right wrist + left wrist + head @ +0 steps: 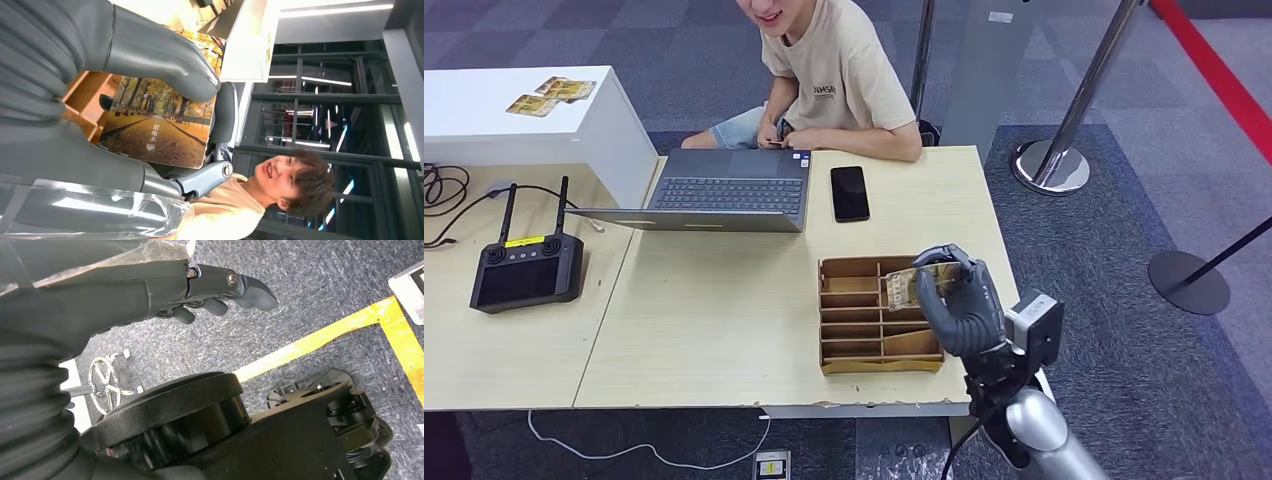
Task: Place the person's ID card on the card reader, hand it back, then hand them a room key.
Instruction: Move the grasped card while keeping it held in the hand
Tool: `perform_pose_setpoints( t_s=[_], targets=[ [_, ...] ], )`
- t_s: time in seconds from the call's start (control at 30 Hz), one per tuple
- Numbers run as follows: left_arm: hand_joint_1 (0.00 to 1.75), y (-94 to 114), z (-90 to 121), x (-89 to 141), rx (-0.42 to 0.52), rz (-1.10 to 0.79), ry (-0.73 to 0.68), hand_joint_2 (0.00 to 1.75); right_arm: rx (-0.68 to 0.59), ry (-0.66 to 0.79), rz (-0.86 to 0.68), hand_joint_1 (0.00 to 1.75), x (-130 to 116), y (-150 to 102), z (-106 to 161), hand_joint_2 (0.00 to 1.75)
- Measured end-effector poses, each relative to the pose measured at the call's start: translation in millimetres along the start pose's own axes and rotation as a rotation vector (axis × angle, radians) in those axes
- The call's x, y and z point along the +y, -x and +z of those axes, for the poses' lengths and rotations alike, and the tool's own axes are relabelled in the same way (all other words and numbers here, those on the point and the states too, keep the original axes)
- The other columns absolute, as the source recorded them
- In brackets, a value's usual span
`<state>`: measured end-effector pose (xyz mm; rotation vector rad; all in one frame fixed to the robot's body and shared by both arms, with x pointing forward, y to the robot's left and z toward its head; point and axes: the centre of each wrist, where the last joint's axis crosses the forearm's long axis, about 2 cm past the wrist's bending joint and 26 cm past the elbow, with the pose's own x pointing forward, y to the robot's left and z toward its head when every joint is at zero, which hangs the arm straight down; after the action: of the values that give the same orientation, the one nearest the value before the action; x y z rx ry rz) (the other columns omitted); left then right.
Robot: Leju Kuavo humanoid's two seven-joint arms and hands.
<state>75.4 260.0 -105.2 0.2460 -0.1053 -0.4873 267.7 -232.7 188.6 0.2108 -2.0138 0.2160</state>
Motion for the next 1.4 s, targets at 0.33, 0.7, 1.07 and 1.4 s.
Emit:
perform_pose_setpoints(
  t_s=[0.33, 0.7, 1.07, 1.4],
  targets=[
    [0.0, 1, 0, 0, 0.008, 0.023, -0.004, 1.75, -0.063, -0.031, -0.094, 1.75, 6, -18, 3, 1.75],
    [0.0, 2, 0, 0, 0.007, 0.026, -0.006, 1.75, 0.068, 0.17, 0.152, 1.75, -35, -14, 6, 1.75],
    [0.0, 1, 0, 1, 0.002, -0.007, -0.014, 1.75, 0.24, 0.289, 0.28, 1.75, -79, 35, -5, 1.75],
    [0.0, -1, 0, 2, 0.008, -0.024, -0.022, 1.75, 0.41, 0.335, 0.252, 1.75, -82, 84, -4, 1.75]
  ],
)
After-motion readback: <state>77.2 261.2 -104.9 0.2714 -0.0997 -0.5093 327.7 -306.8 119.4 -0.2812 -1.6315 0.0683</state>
